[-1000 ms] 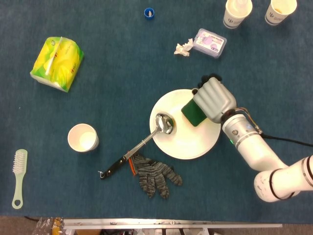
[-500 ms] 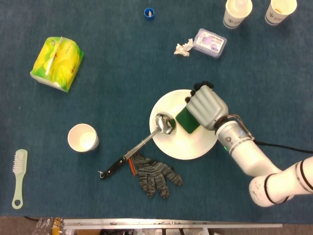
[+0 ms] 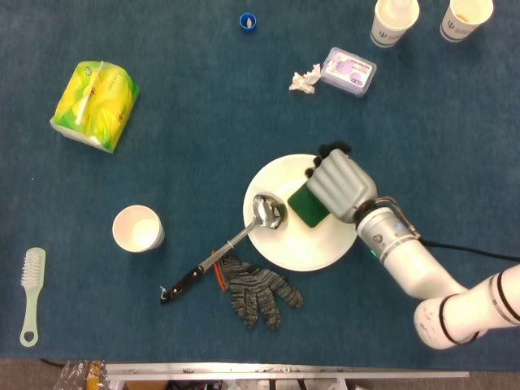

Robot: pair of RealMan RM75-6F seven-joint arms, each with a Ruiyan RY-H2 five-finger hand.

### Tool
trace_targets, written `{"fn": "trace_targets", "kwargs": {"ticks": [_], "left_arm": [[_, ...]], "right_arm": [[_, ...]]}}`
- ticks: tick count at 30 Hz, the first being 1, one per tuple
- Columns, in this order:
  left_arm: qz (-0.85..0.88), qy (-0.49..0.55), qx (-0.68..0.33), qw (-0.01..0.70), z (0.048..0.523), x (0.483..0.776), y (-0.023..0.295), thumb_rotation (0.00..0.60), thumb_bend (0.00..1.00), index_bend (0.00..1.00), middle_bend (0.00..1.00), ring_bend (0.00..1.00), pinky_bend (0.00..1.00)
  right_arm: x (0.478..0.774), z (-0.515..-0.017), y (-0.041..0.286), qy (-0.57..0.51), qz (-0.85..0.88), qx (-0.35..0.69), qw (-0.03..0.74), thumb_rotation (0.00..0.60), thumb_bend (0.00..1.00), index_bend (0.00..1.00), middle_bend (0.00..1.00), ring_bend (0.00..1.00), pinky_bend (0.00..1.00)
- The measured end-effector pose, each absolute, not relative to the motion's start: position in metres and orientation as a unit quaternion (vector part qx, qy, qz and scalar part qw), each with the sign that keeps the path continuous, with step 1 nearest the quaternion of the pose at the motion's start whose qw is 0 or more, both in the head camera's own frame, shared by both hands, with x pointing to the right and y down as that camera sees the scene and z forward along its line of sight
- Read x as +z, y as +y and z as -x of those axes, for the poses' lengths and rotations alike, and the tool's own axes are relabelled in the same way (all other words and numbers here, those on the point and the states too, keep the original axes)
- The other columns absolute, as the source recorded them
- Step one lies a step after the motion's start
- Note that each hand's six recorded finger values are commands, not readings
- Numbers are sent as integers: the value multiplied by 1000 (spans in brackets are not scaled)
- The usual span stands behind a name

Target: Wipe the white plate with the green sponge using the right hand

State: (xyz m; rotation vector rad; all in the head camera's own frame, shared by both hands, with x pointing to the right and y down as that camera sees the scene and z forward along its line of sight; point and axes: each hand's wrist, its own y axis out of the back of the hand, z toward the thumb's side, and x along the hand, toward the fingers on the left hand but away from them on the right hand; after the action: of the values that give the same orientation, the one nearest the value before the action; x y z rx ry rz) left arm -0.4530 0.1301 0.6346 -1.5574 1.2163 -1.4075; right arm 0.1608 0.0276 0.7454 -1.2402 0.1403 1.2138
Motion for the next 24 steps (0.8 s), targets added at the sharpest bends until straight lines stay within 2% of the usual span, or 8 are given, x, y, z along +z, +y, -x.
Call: {"fn": "trace_targets", "kwargs": {"ticks": [9, 17, 24], "left_arm": [[606, 465, -542, 351, 447, 636, 129, 600, 388, 273, 237, 158, 193], [602, 468, -543, 351, 449, 634, 130, 600, 388, 273, 237, 158, 193], [600, 470, -545, 348, 452, 633, 132, 600, 388, 273, 237, 158, 193]], "right_arm": [[734, -176, 11, 42, 532, 551, 641, 600, 382, 422, 381, 238, 355], [724, -153, 14, 12, 561, 523, 641, 600, 381, 422, 381, 238, 355], [735, -137, 24, 18, 579, 511, 635, 600, 378, 422, 381, 238, 355]]}}
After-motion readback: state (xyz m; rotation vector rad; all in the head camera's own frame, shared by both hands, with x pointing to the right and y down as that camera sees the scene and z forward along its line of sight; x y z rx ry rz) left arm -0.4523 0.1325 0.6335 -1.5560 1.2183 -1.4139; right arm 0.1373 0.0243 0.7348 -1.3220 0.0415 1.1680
